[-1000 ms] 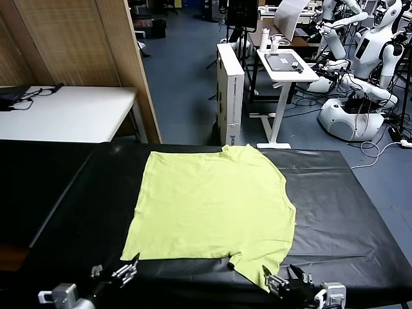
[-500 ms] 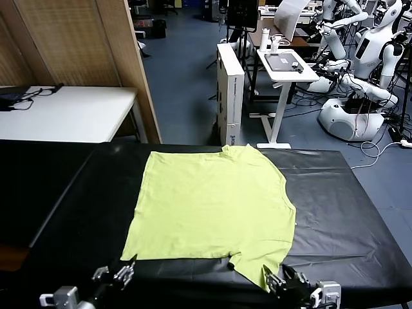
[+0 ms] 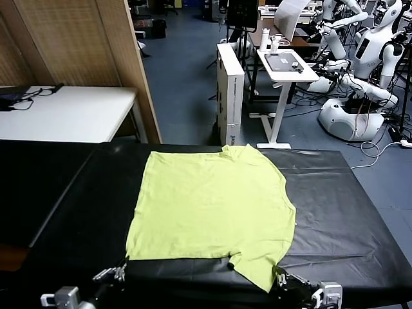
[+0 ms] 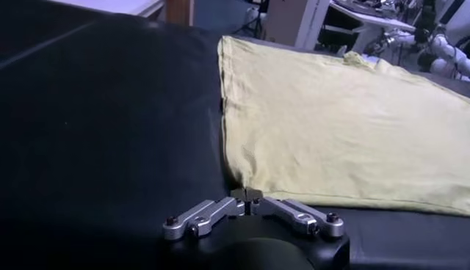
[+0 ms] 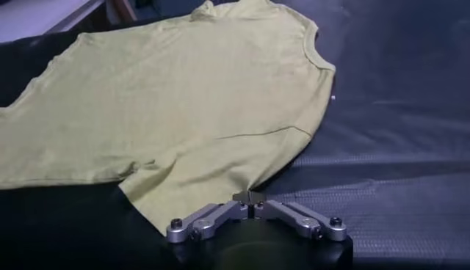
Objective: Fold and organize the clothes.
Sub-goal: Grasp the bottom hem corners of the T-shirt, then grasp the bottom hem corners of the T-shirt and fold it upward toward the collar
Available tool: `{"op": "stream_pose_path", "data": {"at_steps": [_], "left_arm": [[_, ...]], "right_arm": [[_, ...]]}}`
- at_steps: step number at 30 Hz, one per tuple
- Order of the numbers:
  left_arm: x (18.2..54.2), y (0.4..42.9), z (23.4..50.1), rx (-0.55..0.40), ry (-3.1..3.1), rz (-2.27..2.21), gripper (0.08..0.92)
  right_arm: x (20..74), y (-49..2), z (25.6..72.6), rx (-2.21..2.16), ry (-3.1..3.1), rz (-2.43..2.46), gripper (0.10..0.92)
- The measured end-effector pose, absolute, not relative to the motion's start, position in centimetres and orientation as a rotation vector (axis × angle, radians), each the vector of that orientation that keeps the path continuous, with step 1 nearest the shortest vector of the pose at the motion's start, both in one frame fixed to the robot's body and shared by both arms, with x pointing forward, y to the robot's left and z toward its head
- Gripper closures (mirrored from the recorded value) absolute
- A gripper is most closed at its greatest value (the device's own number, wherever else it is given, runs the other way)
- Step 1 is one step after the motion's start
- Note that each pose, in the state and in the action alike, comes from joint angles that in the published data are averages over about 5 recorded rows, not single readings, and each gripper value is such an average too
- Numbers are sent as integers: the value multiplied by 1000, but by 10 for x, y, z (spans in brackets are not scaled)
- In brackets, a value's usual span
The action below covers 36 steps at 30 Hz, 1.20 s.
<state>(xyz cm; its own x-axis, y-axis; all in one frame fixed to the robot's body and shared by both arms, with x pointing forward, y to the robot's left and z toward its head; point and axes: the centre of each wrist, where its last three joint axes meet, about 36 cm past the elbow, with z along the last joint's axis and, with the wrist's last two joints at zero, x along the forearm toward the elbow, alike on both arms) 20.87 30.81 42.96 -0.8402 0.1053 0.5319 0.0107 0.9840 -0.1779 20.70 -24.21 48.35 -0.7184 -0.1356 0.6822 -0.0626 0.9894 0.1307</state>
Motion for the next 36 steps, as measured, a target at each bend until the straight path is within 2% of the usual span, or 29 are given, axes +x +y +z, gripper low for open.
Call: {"op": "stream_pose_path", "data": {"at_steps": [10, 16, 28, 36], "left_arm": [[192, 331, 444, -6, -2568, 182, 853], [193, 329, 447, 1, -2615, 209, 853], [212, 311, 436, -32, -2778, 315, 853], [232, 314, 431, -26, -2832, 314, 853]], "right_arm": [[185, -236, 489, 142, -2337, -129, 882], [188, -238, 489, 178, -2447, -188, 882], [232, -252, 484, 231, -2585, -214, 882], [267, -263, 470, 242, -2622, -166, 882]]}}
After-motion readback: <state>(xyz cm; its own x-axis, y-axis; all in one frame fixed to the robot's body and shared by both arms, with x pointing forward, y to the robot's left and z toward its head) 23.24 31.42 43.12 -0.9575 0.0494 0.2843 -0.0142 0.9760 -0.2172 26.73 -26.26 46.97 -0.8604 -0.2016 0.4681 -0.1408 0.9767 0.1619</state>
